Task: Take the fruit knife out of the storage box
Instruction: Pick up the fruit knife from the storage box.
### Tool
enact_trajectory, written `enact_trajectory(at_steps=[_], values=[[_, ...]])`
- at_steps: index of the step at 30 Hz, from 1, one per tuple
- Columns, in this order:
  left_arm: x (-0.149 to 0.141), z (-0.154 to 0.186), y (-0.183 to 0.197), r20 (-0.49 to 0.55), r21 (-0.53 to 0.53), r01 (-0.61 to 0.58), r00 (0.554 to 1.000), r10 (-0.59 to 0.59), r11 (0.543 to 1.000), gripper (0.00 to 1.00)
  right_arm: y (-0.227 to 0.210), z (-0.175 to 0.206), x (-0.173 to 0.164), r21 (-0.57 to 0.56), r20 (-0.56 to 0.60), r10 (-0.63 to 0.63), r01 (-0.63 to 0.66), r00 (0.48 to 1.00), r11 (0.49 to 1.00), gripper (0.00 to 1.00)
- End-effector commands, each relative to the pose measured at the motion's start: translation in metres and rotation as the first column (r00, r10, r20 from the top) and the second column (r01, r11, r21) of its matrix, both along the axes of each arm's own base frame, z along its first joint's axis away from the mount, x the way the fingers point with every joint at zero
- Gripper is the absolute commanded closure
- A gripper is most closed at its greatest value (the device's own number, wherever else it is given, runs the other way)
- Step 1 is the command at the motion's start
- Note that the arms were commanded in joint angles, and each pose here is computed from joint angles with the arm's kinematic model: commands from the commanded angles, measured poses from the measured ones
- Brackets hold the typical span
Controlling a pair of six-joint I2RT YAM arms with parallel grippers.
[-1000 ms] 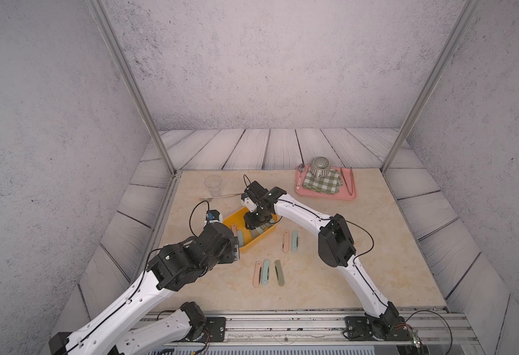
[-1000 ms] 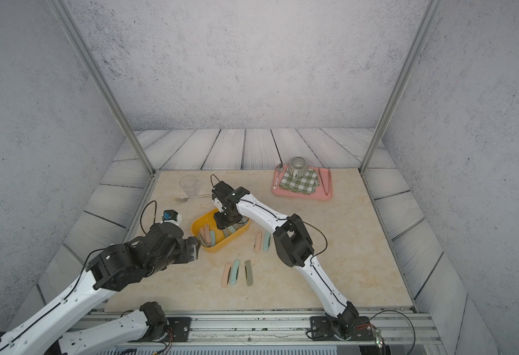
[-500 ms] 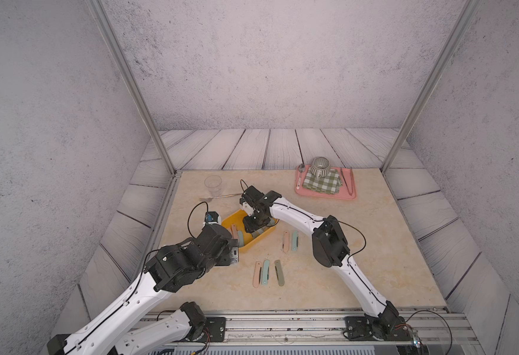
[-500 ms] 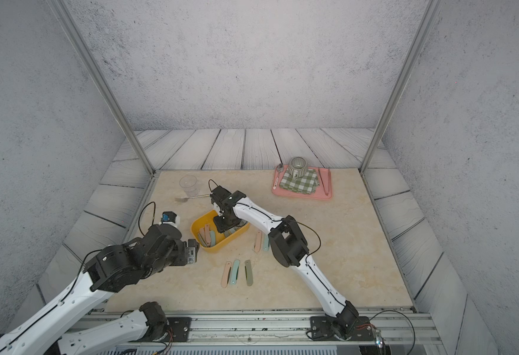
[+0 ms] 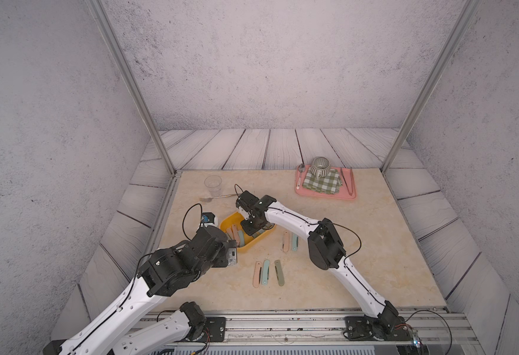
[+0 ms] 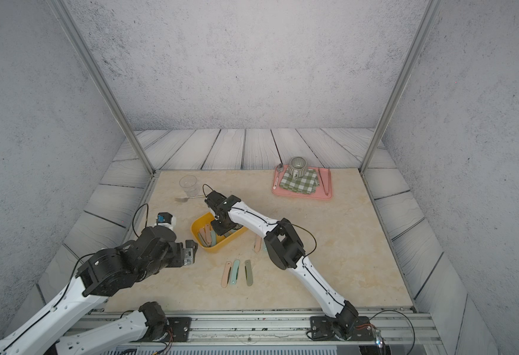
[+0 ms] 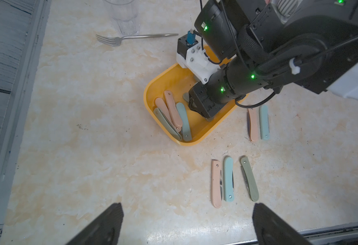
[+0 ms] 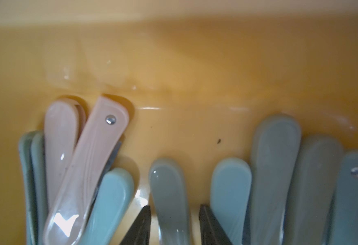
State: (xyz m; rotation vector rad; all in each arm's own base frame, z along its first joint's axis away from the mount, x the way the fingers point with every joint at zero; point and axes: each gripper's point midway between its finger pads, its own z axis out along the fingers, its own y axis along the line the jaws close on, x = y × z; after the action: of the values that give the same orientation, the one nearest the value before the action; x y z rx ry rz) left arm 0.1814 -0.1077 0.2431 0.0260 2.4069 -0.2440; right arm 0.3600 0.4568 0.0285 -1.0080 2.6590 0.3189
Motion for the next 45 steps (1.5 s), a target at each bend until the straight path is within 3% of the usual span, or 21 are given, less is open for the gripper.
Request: enact_trajectory(at_steps=[1,6,20,45], values=[[0.001,0.000,0.004,0.004,0.003,-0.021,1.000,0.021,1.000,0.01,-0.022,-0.037,-0.013,-0.126,-0.051,0.002,-0.008,0.999,0.992,0.61],[0.002,-0.002,0.003,0.000,-0.004,-0.027,1.000,0.027,1.000,0.01,-0.021,-0.034,-0.013,-0.118,-0.045,0.007,-0.012,0.999,0.993,0.72],[0.005,-0.005,0.002,0.010,-0.014,-0.043,0.999,0.043,0.999,0.01,-0.012,-0.007,-0.010,-0.055,-0.019,0.010,-0.011,1.000,0.998,0.84],[0.007,0.001,0.006,0.029,-0.012,-0.069,0.997,0.070,0.998,0.01,-0.007,0.034,-0.009,0.031,0.013,-0.010,0.009,1.000,0.999,0.84]])
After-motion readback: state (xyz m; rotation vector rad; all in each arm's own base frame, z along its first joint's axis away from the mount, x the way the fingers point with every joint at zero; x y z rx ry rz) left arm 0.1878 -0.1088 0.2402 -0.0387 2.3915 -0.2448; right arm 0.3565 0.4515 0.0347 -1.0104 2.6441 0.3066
